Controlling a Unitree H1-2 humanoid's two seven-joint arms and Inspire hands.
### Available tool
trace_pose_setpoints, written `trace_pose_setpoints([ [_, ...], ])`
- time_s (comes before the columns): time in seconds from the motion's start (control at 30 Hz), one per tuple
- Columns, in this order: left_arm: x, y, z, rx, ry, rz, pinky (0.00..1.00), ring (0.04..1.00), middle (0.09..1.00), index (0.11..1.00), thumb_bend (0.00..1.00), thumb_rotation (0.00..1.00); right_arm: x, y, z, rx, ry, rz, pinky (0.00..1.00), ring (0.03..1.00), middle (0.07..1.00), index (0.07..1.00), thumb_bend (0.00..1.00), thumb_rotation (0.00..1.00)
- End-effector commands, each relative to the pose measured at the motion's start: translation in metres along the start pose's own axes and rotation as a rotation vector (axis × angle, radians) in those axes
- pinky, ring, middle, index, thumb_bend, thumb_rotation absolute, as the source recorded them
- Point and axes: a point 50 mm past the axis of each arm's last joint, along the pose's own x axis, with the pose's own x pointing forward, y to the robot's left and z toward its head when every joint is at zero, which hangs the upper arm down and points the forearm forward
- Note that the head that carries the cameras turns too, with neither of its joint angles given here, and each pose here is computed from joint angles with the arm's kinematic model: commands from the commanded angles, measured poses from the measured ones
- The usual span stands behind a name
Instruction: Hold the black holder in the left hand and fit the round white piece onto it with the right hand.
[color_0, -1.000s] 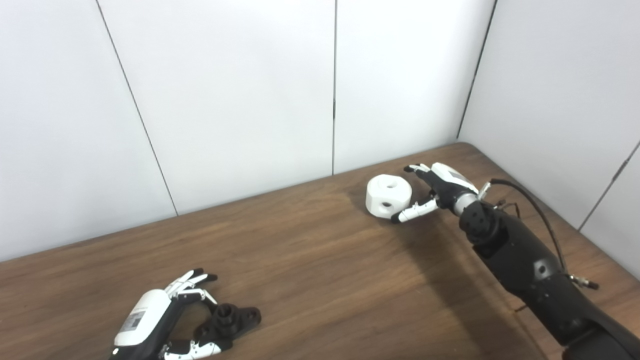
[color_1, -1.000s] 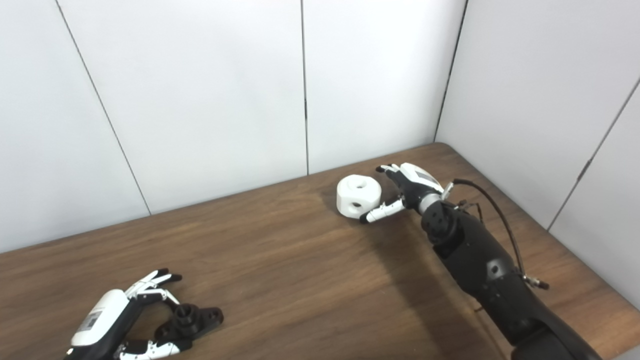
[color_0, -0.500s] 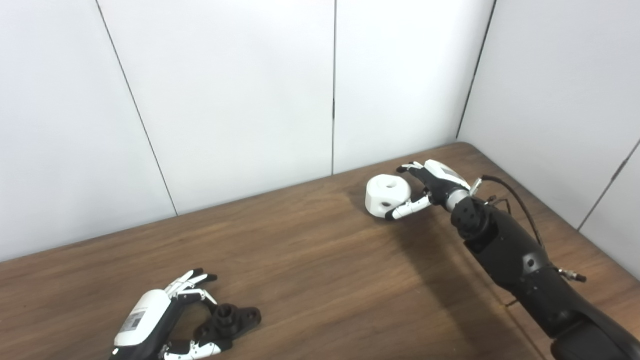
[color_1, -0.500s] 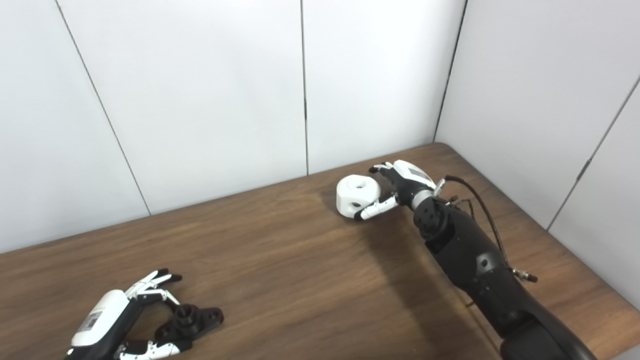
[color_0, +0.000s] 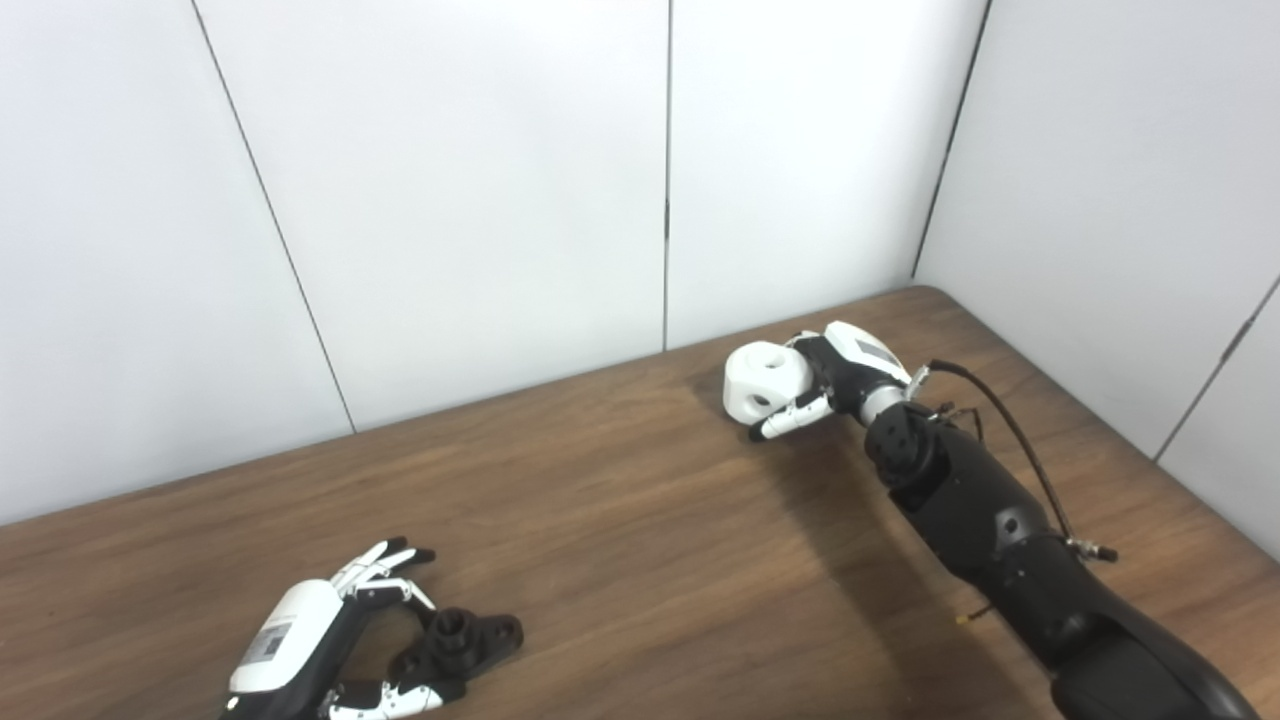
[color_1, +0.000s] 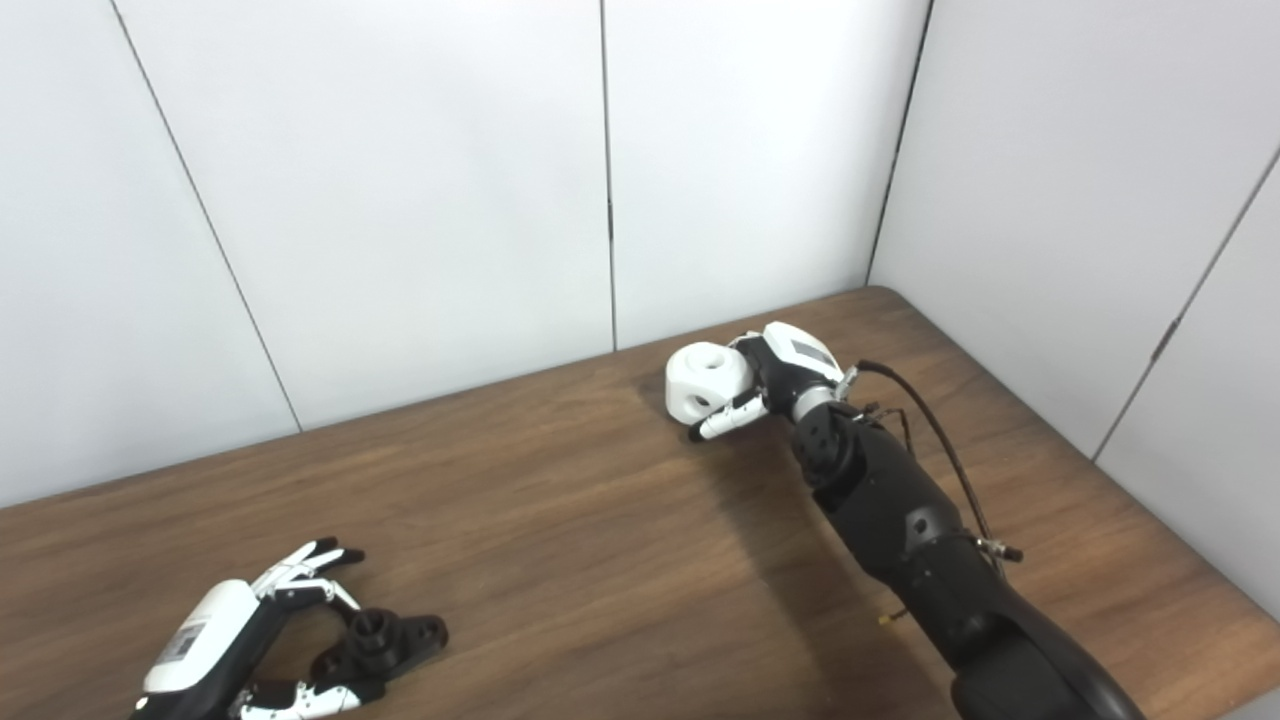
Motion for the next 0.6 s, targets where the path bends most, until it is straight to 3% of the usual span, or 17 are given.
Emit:
trace_pose_setpoints([
  [0.0, -0.043, -0.08, -0.005, -0.052, 0.096, -0.28, 0.93, 0.959, 0.878, 0.485, 0.52, 0.04, 0.002, 0.013, 0.013, 0.011, -0.048, 0.039, 0.8, 0.857, 0.888, 0.649, 0.88, 0.25],
  [0.2, -0.042, -0.082, -0.005, -0.057, 0.095, -0.272, 0.93, 0.957, 0.877, 0.485, 0.52, 0.04, 0.0, 0.019, 0.014, -0.027, -0.085, -0.026, 0.76, 0.816, 0.832, 0.585, 0.82, 0.2],
  [0.23, -0.042, -0.082, -0.004, -0.06, 0.096, -0.272, 0.93, 0.959, 0.879, 0.485, 0.52, 0.04, 0.0, 0.021, 0.014, -0.028, -0.092, -0.055, 0.74, 0.8, 0.805, 0.537, 0.67, 0.17],
  [0.3, -0.041, -0.082, -0.003, -0.06, 0.095, -0.271, 0.94, 0.961, 0.881, 0.485, 0.52, 0.04, 0.0, 0.023, 0.013, -0.027, -0.099, -0.094, 0.73, 0.783, 0.771, 0.495, 0.55, 0.14],
  [0.57, -0.04, -0.086, -0.004, -0.066, 0.089, -0.257, 0.93, 0.955, 0.875, 0.485, 0.52, 0.04, -0.001, 0.026, 0.013, -0.034, -0.114, -0.143, 0.69, 0.773, 0.747, 0.484, 0.52, 0.13],
])
